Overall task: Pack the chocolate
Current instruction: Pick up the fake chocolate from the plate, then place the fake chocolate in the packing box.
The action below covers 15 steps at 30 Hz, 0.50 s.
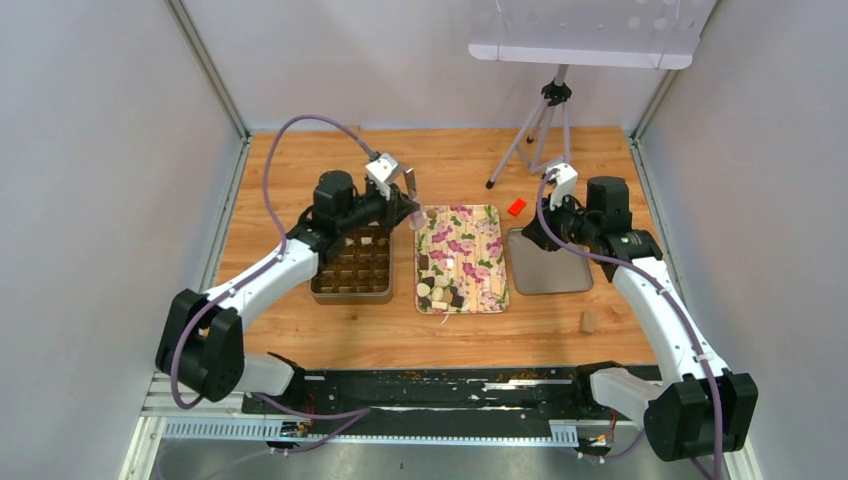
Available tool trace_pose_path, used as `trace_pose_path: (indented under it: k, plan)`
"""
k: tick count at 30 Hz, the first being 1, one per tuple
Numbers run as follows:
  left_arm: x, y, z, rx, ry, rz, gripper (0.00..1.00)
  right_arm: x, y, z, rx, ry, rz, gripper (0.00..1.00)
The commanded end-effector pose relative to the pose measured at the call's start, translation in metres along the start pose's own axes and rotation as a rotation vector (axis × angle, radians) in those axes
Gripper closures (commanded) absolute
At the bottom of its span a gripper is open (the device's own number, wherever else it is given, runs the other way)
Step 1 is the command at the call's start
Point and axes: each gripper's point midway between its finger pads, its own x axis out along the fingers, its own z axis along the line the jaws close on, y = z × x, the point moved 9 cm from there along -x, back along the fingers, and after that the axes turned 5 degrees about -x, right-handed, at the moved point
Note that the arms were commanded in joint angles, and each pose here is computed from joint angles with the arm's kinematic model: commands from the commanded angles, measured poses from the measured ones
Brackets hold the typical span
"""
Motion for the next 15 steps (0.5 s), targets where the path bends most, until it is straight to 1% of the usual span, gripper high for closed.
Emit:
trace_pose_path:
  k: [1, 6, 10, 15]
  plan:
    - [-0.027, 0.003, 0.013, 0.033, -0.088, 0.014, 0.87, -0.002, -0.009, -0.001, -0.043, -0.005, -0.052, 0.89]
    - [-0.036, 0.027, 0.019, 0.033, -0.136, 0.040, 0.86, -0.001, -0.010, -0.001, -0.041, -0.014, -0.050, 0.90]
    - [-0.040, 0.030, 0.023, 0.028, -0.196, 0.042, 0.85, -0.002, -0.011, -0.001, -0.044, -0.014, -0.044, 0.90]
    - [-0.050, 0.033, 0.028, 0.032, -0.242, 0.075, 0.85, -0.005, -0.008, 0.000, -0.049, -0.005, -0.040, 0.90]
